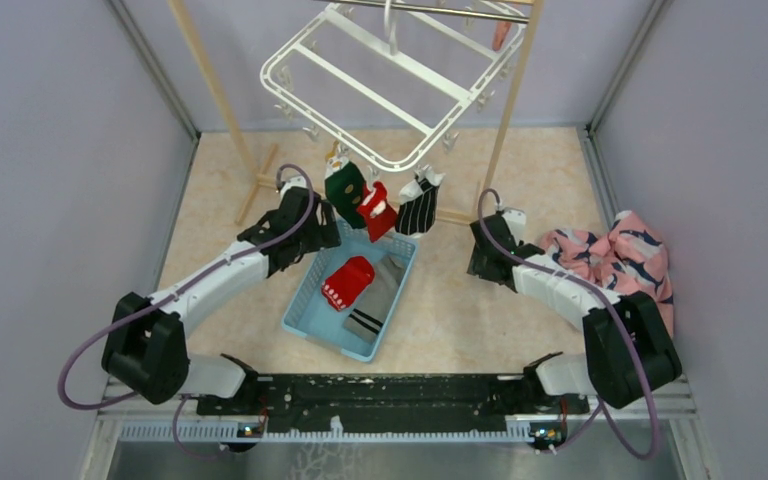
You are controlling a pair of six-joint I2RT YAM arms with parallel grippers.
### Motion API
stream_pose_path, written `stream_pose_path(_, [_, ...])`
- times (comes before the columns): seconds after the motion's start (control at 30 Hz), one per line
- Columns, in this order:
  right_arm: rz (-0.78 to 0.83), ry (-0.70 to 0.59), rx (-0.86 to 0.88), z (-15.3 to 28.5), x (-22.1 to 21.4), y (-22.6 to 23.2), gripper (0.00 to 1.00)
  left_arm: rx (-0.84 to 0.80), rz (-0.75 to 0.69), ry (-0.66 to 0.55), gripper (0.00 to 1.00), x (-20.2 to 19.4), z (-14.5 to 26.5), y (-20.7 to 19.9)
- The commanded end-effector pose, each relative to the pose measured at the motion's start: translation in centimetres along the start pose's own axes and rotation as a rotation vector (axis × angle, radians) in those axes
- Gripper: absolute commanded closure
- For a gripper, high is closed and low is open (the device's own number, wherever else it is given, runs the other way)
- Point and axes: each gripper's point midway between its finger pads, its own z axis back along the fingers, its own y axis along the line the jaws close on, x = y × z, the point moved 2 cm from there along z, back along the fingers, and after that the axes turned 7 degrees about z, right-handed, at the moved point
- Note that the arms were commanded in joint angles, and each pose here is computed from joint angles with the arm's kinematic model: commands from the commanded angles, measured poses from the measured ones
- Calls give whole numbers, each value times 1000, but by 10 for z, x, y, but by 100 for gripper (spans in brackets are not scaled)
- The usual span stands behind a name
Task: Clip the socks to the hanger
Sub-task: Move the clothesline to the center of the board.
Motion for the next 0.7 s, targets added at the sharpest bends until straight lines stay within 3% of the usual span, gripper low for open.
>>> stream_pose_path(0.0, [-9,-21,30,-10,1,12,51,-23,22,-33,2,7,13,0])
stream_pose_path(0.23, [-19,2,2,-18,-2,13,66,-23,27,-46,2,10,19,2])
stream_pose_path(0.37, [-52,-113,17,7,22,8,71,45,72,-136,2,37,39,12])
stream_pose_path(0.43, [-72,-218,55,31,41,3,68,5,68,-192,2,53,55,9])
stream_pose_path(0.67, [-79,-479,240,111,95,4,52,-442,12,-455,2,109,147,-34])
